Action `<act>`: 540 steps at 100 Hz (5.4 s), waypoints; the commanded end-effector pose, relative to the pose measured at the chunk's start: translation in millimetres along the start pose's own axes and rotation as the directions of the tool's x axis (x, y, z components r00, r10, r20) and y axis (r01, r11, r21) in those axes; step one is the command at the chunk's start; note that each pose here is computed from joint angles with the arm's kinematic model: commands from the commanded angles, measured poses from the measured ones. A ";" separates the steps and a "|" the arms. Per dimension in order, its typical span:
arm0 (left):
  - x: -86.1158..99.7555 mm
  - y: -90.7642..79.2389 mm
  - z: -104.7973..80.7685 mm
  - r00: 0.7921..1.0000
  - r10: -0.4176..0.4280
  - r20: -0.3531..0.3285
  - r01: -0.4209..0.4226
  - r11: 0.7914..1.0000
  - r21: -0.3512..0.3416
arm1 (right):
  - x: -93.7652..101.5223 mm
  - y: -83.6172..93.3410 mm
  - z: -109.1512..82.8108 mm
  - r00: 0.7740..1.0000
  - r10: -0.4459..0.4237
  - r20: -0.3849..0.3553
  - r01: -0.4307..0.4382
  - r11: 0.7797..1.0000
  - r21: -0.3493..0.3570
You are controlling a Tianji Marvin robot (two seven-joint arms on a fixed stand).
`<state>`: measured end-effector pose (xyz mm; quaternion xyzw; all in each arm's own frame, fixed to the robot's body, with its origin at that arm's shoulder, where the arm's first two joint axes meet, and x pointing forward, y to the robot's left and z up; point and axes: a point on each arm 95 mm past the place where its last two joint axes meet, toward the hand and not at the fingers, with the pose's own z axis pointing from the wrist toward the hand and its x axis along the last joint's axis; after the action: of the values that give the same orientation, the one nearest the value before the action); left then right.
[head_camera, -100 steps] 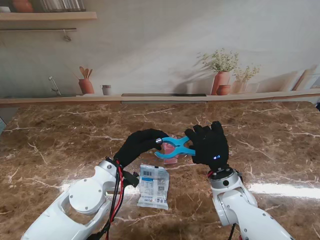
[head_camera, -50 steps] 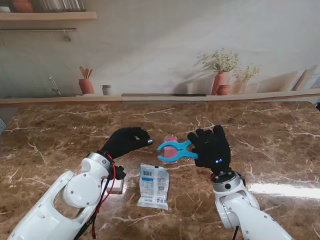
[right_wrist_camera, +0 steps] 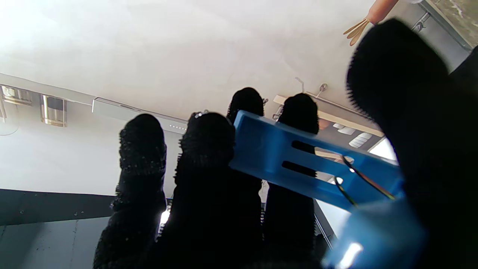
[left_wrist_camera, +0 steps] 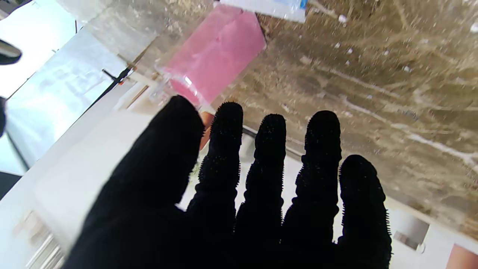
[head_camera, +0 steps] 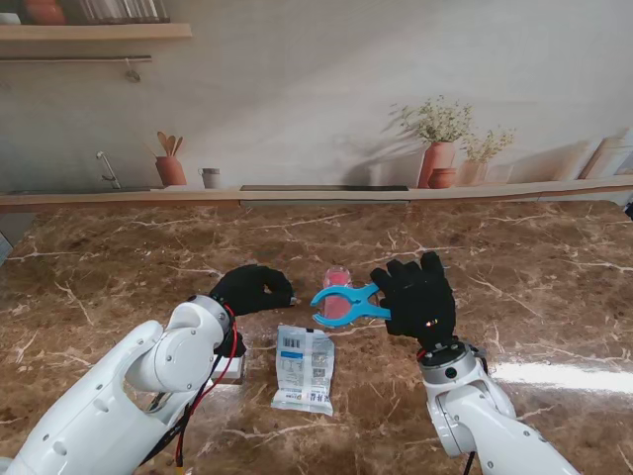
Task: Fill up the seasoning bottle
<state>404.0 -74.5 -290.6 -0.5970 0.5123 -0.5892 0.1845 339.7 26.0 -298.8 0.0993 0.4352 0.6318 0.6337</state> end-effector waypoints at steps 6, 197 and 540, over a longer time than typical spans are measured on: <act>-4.5 5.5 9.5 0.999 0.036 0.007 -0.035 0.998 -0.046 | 0.5 -1.5 -2.8 1.000 0.005 -0.001 -0.005 1.000 0.018; -12.7 67.2 26.0 0.909 0.387 -0.156 -0.417 0.831 -0.368 | 3.2 -0.3 -3.8 0.999 0.040 0.004 -0.040 0.999 0.032; -11.5 118.7 7.6 0.888 0.457 -0.052 -0.431 0.787 -0.442 | 8.0 -7.5 -8.8 0.998 0.058 0.026 -0.060 0.996 0.073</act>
<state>381.2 -128.1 -363.3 -0.4906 0.7363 -0.4179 0.2062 337.9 28.6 -309.1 0.1345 0.4424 0.6376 0.6162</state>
